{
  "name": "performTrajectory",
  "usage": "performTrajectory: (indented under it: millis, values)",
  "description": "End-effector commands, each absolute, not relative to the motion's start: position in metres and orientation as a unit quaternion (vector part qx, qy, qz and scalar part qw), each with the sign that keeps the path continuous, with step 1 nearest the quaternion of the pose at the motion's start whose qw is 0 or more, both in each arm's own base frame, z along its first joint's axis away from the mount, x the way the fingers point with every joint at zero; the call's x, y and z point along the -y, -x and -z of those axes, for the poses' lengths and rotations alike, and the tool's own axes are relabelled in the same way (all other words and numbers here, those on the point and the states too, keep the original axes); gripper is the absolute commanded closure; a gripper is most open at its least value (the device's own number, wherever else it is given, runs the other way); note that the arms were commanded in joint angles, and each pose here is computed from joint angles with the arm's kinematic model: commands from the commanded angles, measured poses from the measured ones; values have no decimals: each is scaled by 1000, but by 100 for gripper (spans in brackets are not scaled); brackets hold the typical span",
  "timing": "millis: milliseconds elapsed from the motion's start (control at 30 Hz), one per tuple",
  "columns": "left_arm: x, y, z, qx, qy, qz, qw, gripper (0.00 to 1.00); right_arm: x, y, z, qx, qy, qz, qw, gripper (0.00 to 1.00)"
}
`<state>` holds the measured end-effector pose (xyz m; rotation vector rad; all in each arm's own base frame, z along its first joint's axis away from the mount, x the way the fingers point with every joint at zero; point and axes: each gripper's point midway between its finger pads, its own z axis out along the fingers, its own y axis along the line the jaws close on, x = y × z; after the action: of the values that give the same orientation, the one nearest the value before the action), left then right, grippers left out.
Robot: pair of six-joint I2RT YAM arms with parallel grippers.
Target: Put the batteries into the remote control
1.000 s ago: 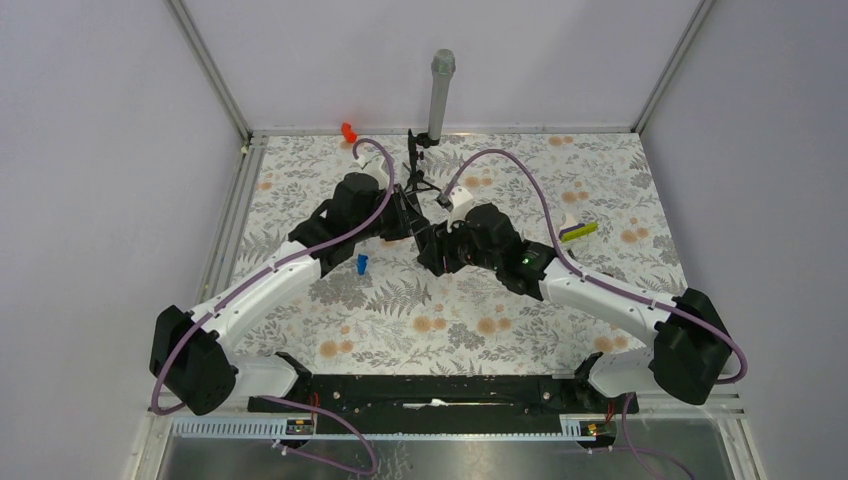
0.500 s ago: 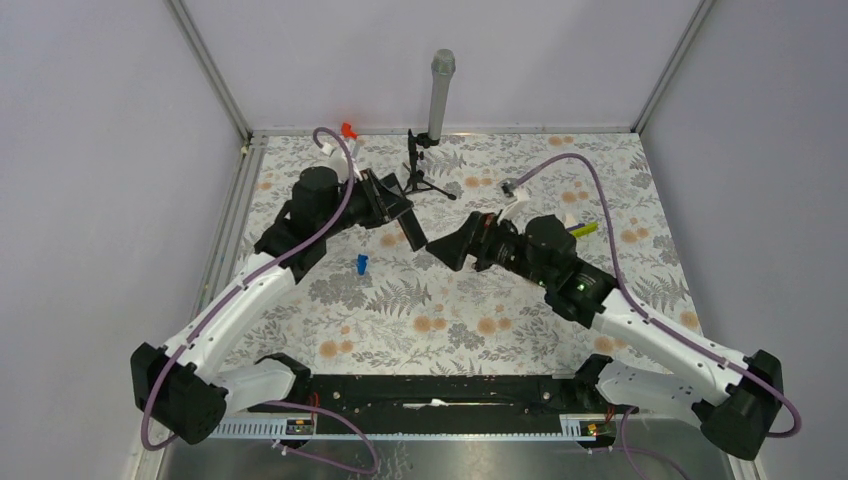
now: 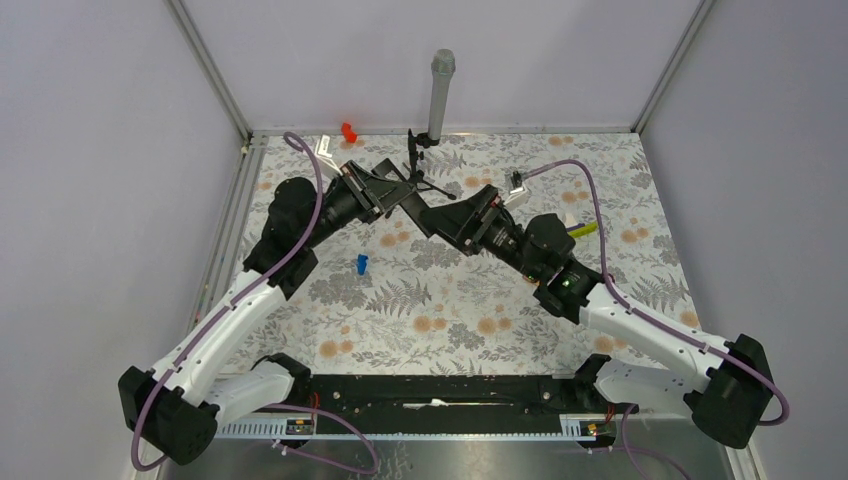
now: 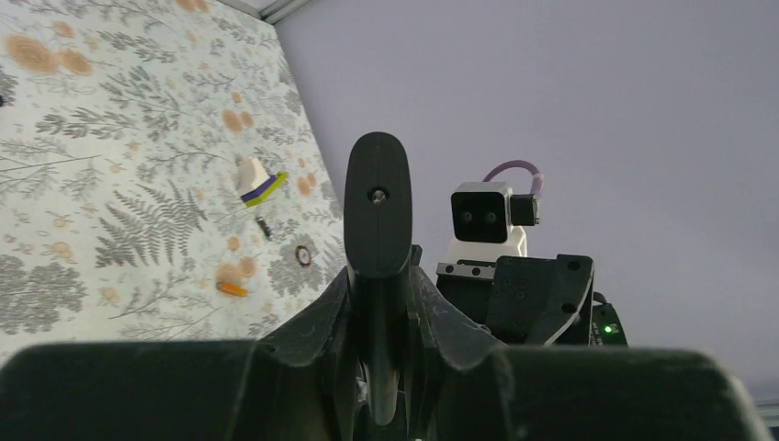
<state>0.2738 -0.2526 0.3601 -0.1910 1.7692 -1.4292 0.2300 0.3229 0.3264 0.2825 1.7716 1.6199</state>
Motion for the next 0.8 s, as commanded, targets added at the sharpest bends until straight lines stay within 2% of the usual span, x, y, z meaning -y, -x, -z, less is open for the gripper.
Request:
performTrajectory:
  millis: [0, 133, 667, 767]
  values:
    - [252, -257, -403, -644, 78, 636, 418, 100, -320, -227, -386, -600, -115, -702, 365, 5]
    - [252, -252, -411, -624, 88, 662, 406, 100, -330, -231, -382, -609, -121, -703, 346, 12]
    - [240, -241, -440, -601, 78, 679, 415, 100, -337, -231, -321, -645, -169, -696, 267, 61]
    - [238, -240, -446, -592, 83, 690, 408, 100, -338, -228, -314, -648, -165, -697, 261, 65]
